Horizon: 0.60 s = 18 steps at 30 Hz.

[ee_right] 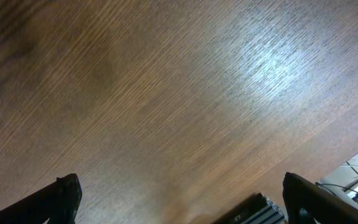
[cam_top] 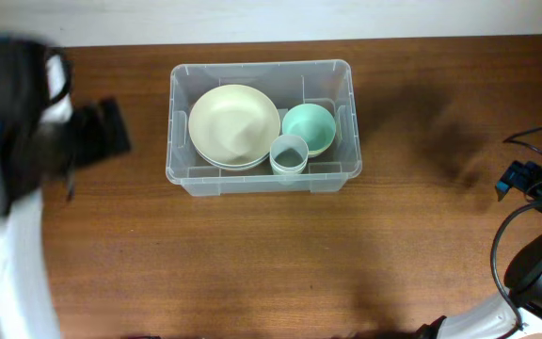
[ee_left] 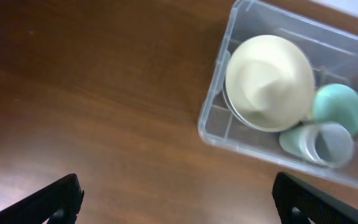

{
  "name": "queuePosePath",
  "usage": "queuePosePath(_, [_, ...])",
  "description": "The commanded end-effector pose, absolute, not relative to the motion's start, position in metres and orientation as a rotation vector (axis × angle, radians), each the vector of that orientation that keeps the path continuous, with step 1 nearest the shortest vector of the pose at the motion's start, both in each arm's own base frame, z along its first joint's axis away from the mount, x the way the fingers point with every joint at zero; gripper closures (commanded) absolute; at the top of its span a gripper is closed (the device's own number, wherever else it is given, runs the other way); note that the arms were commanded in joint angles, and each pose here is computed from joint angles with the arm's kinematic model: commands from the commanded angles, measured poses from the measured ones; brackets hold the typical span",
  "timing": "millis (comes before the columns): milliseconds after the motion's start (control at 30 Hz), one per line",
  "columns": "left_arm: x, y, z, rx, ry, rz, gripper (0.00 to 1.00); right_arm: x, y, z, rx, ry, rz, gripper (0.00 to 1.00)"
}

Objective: Pack container

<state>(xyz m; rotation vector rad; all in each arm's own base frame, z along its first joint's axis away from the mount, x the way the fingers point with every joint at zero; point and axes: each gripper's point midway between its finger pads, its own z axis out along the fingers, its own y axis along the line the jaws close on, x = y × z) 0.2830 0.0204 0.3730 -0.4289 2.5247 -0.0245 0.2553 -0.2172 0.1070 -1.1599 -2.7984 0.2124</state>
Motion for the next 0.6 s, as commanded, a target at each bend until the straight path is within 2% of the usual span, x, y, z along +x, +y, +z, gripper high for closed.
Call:
queuePosePath(0, [0.245,0.020,0.373,-0.461,2.493,-0.029,0.00,0.256,-0.222,0.116,-1.185,-2.816,0.239,0.01])
queuePosePath(233, [0.177,0.019,0.334,-0.703,2.453,-0.088,0.00,0.256,-0.222,0.116,-1.185,-2.816,0.239,0.01])
queuePosePath(433, [0.145,0.012,0.318,-0.749,2.468,-0.139,0.00,0.256,-0.222,0.116,-1.185,-2.816,0.239,0.01])
queuePosePath(567, [0.141,0.009,0.322,-0.733,2.443,-0.172,0.00,0.256,-0.222,0.116,-1.185,-2.816,0.239,0.01])
